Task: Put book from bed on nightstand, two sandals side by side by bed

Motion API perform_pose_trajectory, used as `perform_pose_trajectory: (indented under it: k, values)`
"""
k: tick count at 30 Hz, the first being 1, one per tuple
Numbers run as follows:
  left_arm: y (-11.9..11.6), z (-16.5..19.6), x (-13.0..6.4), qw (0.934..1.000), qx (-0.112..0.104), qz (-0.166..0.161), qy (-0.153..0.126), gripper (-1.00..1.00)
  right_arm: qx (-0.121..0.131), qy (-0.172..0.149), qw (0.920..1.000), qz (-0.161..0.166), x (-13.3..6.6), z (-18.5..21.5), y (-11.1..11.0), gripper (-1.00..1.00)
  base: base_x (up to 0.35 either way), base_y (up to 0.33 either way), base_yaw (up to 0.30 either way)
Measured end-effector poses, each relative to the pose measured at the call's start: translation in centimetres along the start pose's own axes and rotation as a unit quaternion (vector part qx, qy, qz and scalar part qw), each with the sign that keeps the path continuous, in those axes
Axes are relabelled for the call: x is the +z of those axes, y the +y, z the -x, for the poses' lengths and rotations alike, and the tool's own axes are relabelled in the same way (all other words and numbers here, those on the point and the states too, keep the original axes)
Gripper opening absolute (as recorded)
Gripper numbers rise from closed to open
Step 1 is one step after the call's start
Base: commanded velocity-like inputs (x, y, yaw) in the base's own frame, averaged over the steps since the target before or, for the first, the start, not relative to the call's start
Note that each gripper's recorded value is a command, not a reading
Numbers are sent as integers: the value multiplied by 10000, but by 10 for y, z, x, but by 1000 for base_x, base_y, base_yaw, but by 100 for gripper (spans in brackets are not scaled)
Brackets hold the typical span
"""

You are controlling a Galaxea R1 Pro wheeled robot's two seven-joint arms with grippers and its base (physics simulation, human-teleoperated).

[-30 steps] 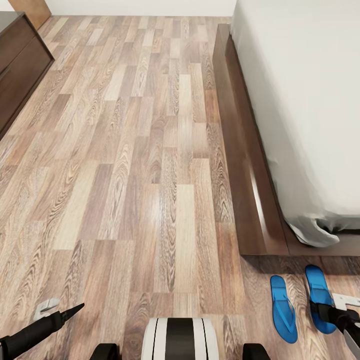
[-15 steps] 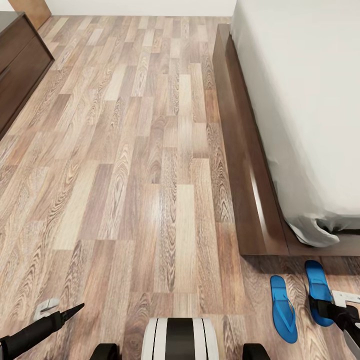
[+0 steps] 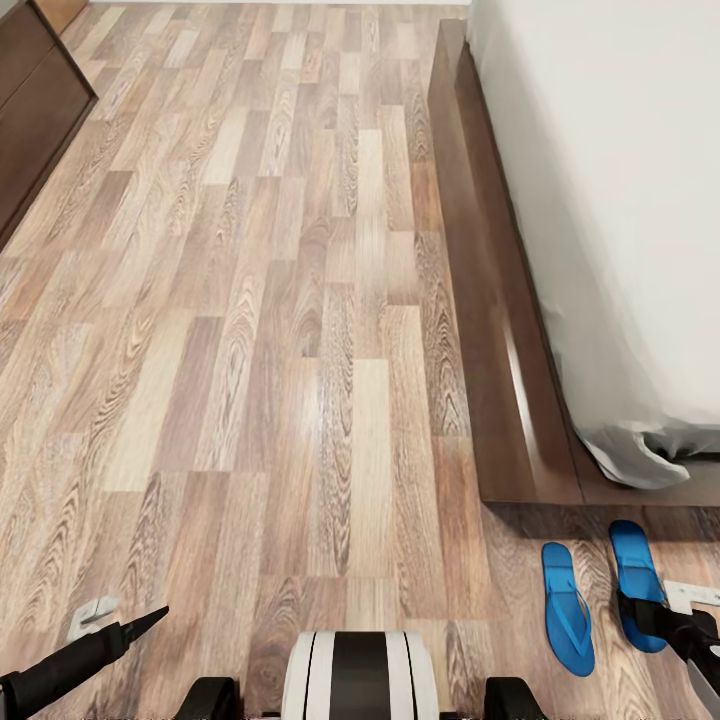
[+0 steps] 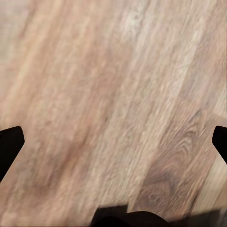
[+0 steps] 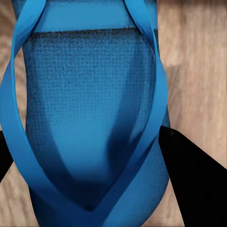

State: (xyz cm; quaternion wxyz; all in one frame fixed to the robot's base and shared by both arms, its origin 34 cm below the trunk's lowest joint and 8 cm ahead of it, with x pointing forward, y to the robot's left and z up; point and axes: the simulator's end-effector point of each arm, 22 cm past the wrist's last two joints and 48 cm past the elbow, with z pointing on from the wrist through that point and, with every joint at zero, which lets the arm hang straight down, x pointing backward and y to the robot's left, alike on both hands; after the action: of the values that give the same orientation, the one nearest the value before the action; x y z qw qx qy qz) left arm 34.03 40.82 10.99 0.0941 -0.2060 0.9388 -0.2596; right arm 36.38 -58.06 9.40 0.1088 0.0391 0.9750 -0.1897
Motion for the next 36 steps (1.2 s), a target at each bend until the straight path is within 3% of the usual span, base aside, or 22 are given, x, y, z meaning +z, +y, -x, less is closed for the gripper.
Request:
perform_pose_trajectory:
  k: [22,36]
  values:
    - [24,-33,10,9990,-201,195,349,100,-170,421,9990,-19,16,-42,5,-100,0,0,0]
    - [24,-33,10,9990,-202,196,350,100,-170,297,9994,-22,16,-38,4,-100,0,0,0]
